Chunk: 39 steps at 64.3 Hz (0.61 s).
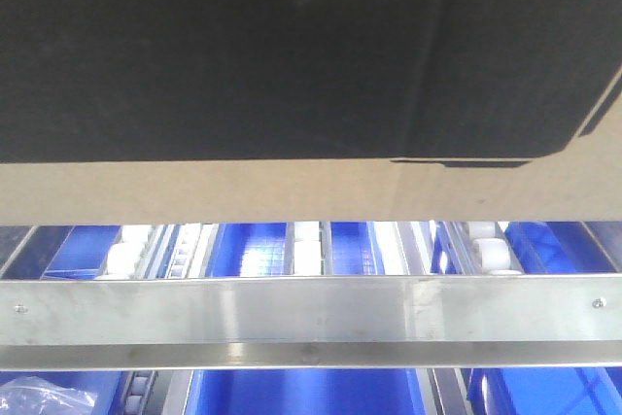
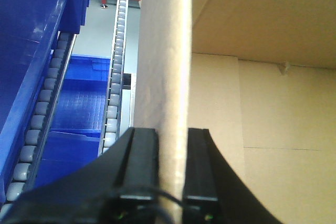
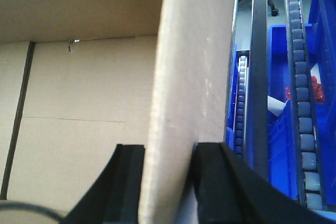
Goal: Grab box from left shelf to table start
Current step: 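Lift the ECOFLOW box with both grippers and pull it off the shelf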
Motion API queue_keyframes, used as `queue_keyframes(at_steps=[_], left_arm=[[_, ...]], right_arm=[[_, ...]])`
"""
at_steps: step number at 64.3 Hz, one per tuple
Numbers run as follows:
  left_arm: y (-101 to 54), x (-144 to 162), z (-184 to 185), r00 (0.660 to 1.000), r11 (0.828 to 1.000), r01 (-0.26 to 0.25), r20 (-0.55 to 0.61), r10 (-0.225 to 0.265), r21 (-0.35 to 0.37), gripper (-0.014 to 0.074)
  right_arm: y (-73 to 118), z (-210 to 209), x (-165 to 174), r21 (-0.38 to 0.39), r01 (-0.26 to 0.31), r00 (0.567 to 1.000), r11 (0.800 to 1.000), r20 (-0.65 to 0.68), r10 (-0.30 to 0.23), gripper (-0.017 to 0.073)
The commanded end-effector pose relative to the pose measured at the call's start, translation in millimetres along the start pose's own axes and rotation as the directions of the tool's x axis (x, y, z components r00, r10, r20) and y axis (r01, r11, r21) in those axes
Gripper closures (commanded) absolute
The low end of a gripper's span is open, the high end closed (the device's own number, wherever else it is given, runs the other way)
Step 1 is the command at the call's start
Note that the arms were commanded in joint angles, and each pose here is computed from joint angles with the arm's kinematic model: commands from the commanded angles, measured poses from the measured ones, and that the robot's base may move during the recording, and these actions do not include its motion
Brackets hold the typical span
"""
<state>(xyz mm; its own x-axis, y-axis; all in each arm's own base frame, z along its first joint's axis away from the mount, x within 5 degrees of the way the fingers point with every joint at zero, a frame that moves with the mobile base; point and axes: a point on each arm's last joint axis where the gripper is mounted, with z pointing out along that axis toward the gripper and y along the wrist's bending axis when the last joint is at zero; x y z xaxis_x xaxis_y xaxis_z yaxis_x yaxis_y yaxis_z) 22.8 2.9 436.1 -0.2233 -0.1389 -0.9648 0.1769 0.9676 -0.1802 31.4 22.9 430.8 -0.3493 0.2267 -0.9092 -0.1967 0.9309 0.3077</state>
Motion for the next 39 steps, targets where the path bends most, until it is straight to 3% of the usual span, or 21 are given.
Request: queue_keyframes(at_steps=[1, 39], left_arm=[[4.7, -27.2, -14.8, 0.966, 0.995, -0.071, 0.245, 0.087, -0.075, 0.0696], [4.7, -27.2, -14.8, 0.966, 0.995, -0.071, 0.245, 0.087, -0.075, 0.0696]], right_arm=[[-7.9, -6.8, -22.1, 0.141, 0.103, 0.976, 0.985, 0.178, -0.127, 0.0503], [-7.9, -6.8, -22.1, 0.141, 0.103, 0.976, 0.985, 0.178, -0.127, 0.0503]])
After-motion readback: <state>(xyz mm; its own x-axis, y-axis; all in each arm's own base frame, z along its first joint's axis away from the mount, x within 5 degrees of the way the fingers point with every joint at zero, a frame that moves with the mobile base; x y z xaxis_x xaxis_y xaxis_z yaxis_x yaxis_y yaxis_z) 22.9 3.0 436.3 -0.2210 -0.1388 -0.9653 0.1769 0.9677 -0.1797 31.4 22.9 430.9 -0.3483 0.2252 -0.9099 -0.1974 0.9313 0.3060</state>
